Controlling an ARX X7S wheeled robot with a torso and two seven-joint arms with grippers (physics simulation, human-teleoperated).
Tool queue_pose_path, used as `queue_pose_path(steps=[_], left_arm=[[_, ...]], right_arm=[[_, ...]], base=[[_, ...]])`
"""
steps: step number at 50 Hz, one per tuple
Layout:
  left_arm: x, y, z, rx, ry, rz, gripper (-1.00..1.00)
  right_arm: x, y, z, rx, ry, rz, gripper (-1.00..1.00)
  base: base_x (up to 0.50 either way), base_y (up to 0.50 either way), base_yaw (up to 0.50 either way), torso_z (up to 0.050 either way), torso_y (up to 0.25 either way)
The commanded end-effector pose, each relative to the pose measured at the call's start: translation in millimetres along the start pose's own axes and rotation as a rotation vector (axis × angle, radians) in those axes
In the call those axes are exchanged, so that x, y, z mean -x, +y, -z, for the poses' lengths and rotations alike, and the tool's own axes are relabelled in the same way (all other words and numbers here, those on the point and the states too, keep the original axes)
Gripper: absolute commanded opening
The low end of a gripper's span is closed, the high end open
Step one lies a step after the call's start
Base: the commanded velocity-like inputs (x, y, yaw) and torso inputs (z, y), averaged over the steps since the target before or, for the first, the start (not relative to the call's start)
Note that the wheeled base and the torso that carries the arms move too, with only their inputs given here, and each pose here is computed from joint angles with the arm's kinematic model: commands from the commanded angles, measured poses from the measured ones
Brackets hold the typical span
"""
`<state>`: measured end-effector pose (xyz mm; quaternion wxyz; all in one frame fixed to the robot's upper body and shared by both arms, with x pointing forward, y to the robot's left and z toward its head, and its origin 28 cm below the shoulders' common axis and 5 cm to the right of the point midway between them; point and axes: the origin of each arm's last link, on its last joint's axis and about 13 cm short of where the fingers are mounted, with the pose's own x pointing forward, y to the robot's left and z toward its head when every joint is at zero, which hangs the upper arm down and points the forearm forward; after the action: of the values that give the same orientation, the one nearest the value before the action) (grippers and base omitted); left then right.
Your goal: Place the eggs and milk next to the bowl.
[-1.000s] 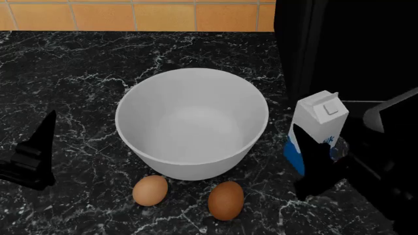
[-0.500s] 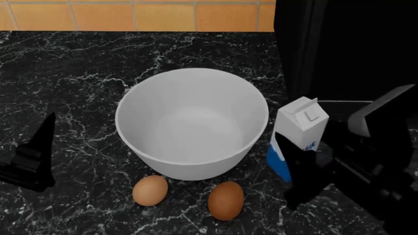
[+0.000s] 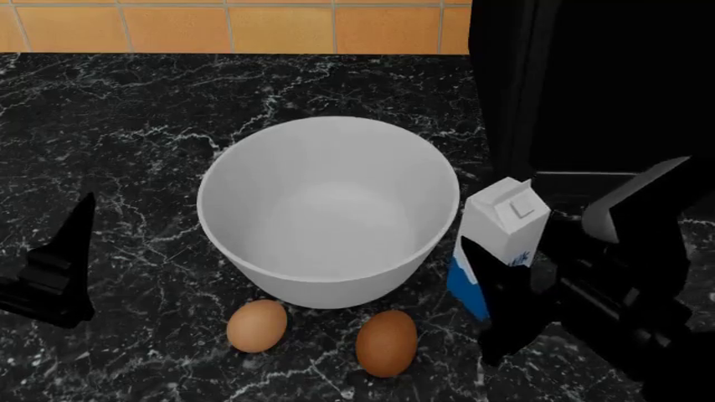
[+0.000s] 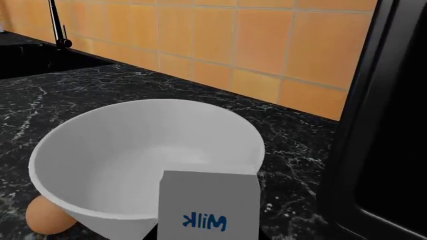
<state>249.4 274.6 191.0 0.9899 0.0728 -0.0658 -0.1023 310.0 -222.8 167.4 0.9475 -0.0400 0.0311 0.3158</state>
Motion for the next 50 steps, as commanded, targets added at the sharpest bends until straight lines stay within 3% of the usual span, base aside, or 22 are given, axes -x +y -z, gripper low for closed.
queue_pose_path(steps=[1, 50], left_arm=[[-1, 0.0, 0, -0.002, 0.001, 0.002, 1.0], [-1, 0.1, 1, -0.011, 0.01, 0.003, 1.0]], right_arm=[[-2, -1.2, -6, 0.02, -0.042, -0.009, -1.0], [-8, -1.4, 19, -0.025, -0.009, -0.039, -1.0]], base=[[0.0, 0.0, 0.0, 0.0, 0.0], [0.0, 0.0, 0.0, 0.0, 0.001]])
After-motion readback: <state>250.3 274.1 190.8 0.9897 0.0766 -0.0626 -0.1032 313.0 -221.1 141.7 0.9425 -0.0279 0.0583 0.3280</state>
